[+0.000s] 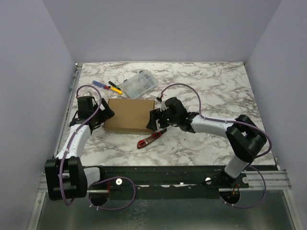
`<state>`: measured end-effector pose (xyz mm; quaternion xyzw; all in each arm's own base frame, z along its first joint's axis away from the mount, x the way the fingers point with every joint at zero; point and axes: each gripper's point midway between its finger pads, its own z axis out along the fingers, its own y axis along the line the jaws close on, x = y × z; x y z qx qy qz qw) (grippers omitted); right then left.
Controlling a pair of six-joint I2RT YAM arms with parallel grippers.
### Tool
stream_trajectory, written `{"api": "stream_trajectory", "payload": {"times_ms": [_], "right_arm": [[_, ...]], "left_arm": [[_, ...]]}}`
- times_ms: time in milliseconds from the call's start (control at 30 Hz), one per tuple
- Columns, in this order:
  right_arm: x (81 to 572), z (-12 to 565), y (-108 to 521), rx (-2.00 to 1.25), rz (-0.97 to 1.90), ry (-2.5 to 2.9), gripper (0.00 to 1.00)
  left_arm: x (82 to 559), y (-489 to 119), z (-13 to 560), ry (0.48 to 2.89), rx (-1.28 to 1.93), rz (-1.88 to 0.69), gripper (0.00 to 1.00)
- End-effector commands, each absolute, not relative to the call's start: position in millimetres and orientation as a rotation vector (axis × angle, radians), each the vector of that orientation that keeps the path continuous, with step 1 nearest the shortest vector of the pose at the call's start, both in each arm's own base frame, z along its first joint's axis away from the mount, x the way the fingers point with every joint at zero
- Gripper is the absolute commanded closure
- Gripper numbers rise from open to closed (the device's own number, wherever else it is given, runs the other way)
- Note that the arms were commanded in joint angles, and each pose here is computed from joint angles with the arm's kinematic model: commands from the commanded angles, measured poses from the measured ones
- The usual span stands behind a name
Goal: Unpack the express box
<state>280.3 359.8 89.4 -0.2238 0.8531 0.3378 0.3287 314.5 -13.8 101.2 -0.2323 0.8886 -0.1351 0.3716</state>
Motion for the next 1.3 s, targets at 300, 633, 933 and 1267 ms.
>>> {"api": "stream_trajectory", "payload": {"times_ms": [300,633,933,1267], "right_arm": [[266.6,77.2,357.0,-0.527,0.935,2.250,0.11],[266.2,75.1,365.5,-0.528,0.951,2.258,0.16],[257.3,87.9,373.7,-0.549,1.027,2.251,0.24],[248.3,142.7,374.9,-0.536,1.126,2.169,0.27]], "left_arm": [[315.7,-20.3,95.3,2.307,-0.533,-0.391,0.01],[299.6,-18.2,89.0,2.330,-0.702,-0.358,0.01],[297.3,-44.8,92.6,2.349,-0.629,-0.509,0.01],[294.0,-68.0,149.0,2.209,-0.532,-0.698,0.02]]}}
